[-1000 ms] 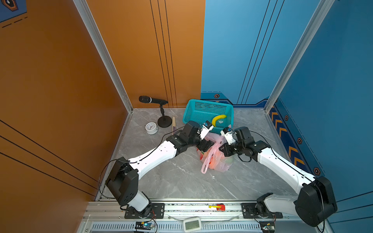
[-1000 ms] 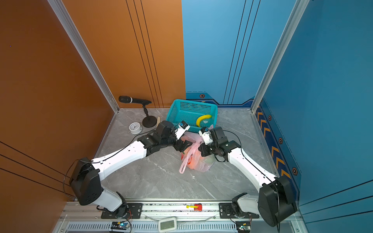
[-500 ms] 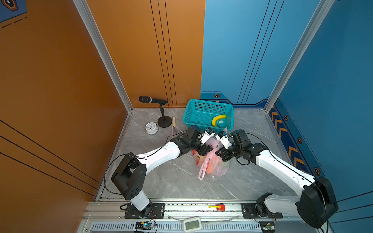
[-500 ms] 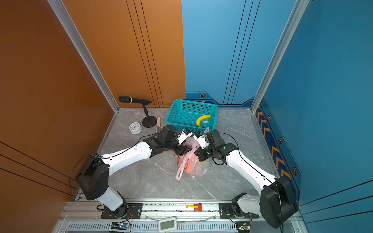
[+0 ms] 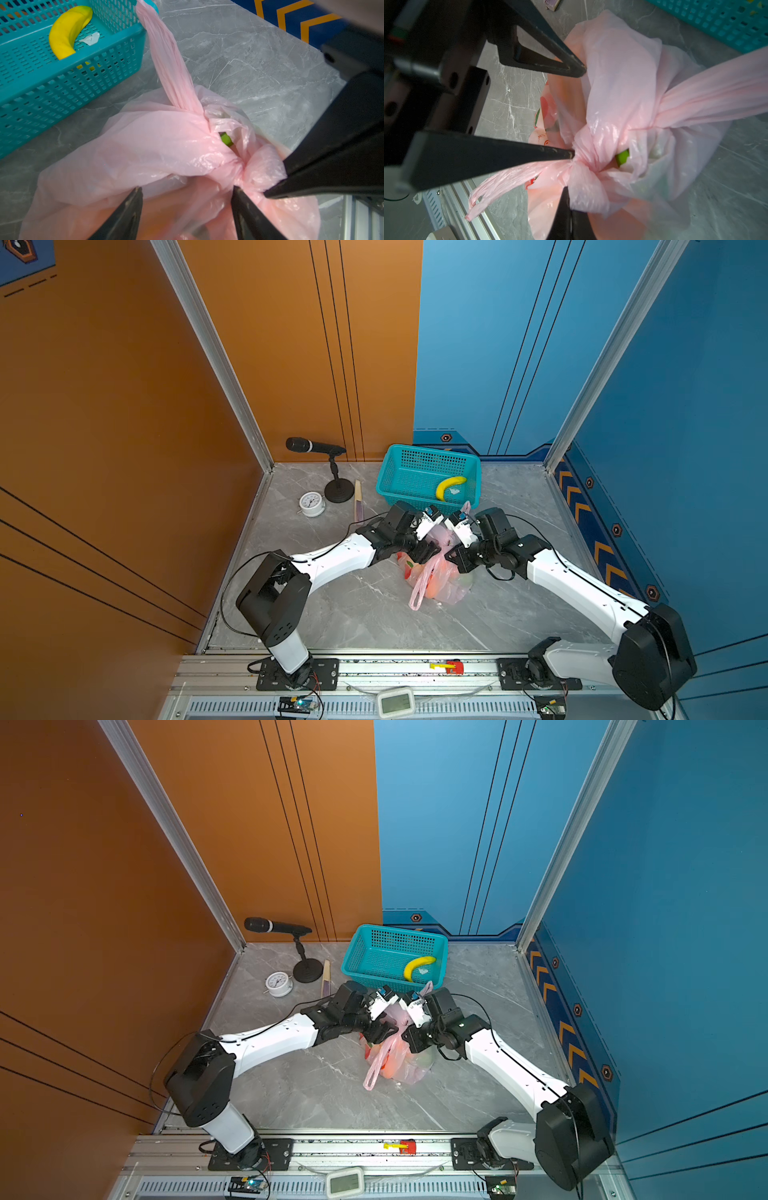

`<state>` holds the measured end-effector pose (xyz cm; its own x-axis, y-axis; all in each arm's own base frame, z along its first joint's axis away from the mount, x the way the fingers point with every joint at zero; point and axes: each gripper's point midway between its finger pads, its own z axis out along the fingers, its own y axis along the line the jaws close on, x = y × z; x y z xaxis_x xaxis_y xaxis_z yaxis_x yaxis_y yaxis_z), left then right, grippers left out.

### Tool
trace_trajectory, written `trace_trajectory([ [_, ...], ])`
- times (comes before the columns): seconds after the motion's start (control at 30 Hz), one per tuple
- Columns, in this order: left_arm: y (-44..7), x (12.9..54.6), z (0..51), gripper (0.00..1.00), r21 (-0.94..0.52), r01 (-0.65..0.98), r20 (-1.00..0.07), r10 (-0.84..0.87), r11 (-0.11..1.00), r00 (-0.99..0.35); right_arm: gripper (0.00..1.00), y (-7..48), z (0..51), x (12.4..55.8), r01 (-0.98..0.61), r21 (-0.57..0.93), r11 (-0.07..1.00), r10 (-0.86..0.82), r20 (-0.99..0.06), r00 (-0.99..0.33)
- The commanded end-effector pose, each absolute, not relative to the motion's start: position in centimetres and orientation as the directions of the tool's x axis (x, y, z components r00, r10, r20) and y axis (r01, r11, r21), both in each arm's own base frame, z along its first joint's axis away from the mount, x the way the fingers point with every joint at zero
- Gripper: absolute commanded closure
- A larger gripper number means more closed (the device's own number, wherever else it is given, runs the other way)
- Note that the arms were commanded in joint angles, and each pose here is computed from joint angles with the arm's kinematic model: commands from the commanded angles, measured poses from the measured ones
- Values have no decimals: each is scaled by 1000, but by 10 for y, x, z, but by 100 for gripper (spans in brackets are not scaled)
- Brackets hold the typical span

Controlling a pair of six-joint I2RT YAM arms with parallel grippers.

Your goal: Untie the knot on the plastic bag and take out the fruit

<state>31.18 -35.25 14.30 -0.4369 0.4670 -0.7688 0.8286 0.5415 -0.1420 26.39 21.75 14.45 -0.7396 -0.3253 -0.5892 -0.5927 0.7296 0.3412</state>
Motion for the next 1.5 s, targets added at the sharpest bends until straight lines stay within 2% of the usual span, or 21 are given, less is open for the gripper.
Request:
trace_trajectory([
  [0.0,-359,302,127,30,-158,839,-750,489,521,-445,100,217,146,259,-606,333,723,-337,-596,-729],
  [0.13,-359,303,122,42,-163,835,-740,494,526,-456,100,215,145,258,-602,326,729,-337,-594,-730],
  [0.23,-358,305,120,56,-159,828,-739,492,538,-461,100,213,145,260,-595,314,740,-331,-601,-728],
  [0.33,-356,307,119,64,-148,821,-739,491,551,-462,100,211,145,262,-587,307,749,-321,-608,-727],
  [0.47,-352,310,121,82,-128,811,-742,488,571,-460,100,208,145,266,-575,288,766,-311,-617,-723],
  [0.67,-343,311,126,100,-100,791,-749,478,603,-458,100,199,144,275,-528,250,812,-274,-635,-722],
  [0.97,-324,318,146,100,-66,741,-773,435,668,-461,100,182,140,285,-450,193,872,-236,-639,-732],
  [1.47,-291,317,145,100,-46,677,-772,404,734,-491,100,163,138,294,-366,183,913,-170,-645,-745],
])
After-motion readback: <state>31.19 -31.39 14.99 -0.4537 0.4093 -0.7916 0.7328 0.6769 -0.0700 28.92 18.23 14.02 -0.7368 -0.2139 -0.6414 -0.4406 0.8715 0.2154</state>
